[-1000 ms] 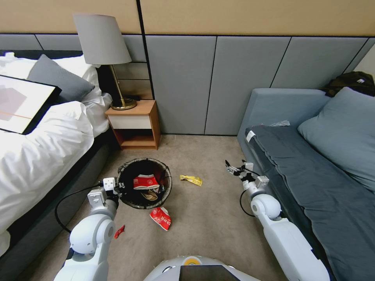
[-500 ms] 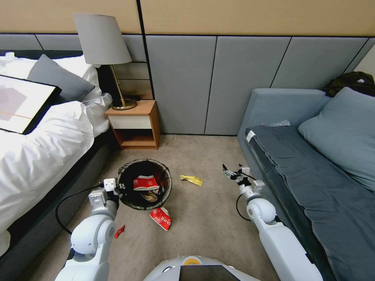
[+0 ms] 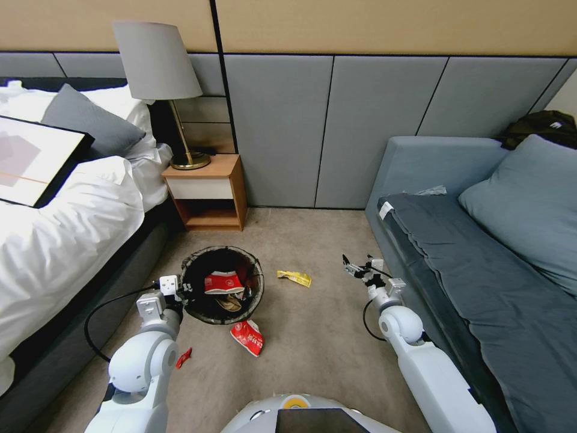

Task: Pick up the trash bin, then pick up the garbage from the floor and place it into the trash bin.

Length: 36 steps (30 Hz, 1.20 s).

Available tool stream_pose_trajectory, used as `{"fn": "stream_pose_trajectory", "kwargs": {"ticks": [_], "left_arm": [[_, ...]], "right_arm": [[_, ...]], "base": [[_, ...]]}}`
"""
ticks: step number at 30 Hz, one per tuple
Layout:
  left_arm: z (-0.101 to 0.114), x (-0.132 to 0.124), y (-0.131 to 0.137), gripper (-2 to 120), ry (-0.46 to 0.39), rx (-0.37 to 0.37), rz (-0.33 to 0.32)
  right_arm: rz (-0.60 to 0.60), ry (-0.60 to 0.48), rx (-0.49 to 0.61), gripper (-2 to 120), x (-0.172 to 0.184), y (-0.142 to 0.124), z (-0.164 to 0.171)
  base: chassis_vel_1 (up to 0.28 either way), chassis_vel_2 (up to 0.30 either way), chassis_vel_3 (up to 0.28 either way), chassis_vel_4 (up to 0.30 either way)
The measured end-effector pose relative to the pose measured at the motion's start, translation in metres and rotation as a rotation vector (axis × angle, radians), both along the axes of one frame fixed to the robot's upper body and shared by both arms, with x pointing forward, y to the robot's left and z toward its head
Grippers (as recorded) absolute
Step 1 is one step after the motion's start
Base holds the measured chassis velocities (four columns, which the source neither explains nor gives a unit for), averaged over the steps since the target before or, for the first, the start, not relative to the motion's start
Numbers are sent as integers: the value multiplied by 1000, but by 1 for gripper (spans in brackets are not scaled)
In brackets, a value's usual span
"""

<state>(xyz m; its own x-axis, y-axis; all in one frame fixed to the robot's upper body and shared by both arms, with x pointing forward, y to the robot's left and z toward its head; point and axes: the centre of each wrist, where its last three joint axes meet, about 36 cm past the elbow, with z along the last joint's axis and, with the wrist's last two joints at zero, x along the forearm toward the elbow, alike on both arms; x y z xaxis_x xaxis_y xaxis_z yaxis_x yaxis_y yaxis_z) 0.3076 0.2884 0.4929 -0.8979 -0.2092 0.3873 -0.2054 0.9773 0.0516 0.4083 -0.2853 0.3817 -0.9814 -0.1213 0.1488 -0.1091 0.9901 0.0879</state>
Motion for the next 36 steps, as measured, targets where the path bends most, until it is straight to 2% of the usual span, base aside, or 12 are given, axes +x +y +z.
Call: {"fn": "stream_pose_trajectory", "kwargs": {"ticks": [23, 27, 32, 33, 36], "left_arm": [[-6, 4, 2, 0, 4, -1, 4], [-6, 5, 4, 0, 3, 1, 10], [-5, 4, 5, 0, 3, 7, 15], [-5, 3, 6, 0, 3, 11, 19], [-5, 2, 7, 0, 8, 15, 23]], "right_arm": [[9, 22, -18, 100, 1, 2, -10], [46, 13, -89, 100, 5, 0, -8], [93, 90, -183, 100, 30, 5, 0], [103, 147, -238, 100, 45, 5, 2], [139, 237, -302, 100, 69, 8, 4]], "base": [[-56, 55, 57, -56], [-39, 28, 31, -26], [0, 0, 0, 0], [0, 0, 0, 0], [0, 0, 0, 0]]}}
